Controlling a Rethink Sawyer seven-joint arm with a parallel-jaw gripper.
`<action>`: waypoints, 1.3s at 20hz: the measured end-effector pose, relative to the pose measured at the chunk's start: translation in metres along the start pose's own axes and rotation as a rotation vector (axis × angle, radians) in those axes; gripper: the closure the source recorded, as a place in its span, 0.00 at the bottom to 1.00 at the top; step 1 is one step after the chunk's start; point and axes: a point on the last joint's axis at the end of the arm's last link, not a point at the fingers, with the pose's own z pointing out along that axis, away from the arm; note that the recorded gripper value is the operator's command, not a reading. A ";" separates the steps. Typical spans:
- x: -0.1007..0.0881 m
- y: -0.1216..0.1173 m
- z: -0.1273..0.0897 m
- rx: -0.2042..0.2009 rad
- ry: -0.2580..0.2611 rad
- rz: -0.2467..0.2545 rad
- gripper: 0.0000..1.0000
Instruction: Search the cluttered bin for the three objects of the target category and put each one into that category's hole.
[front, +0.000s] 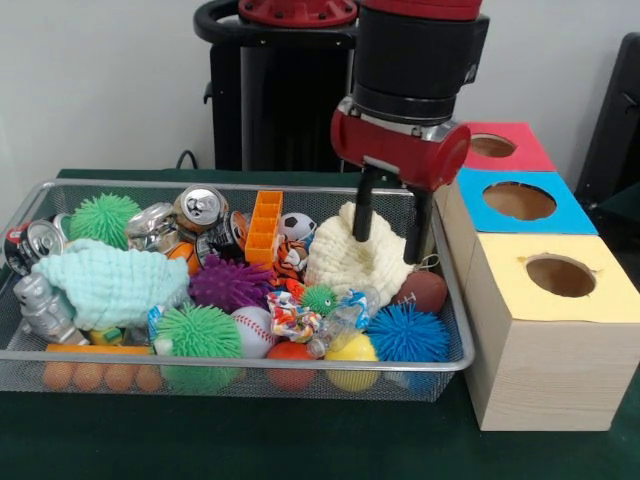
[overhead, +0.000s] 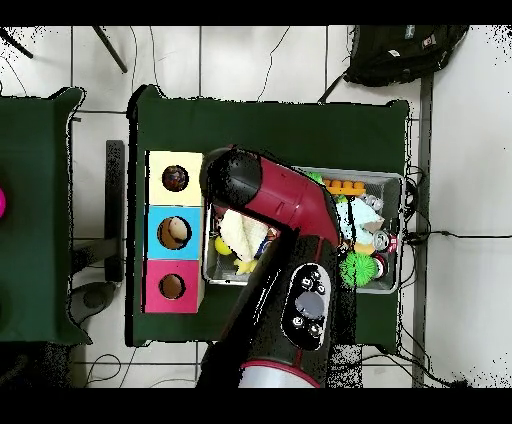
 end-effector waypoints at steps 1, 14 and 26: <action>-0.001 -0.001 0.001 0.000 0.002 -0.001 0.00; 0.004 -0.004 0.018 0.002 0.007 -0.054 0.00; 0.016 0.005 0.024 -0.051 -0.058 -0.114 0.00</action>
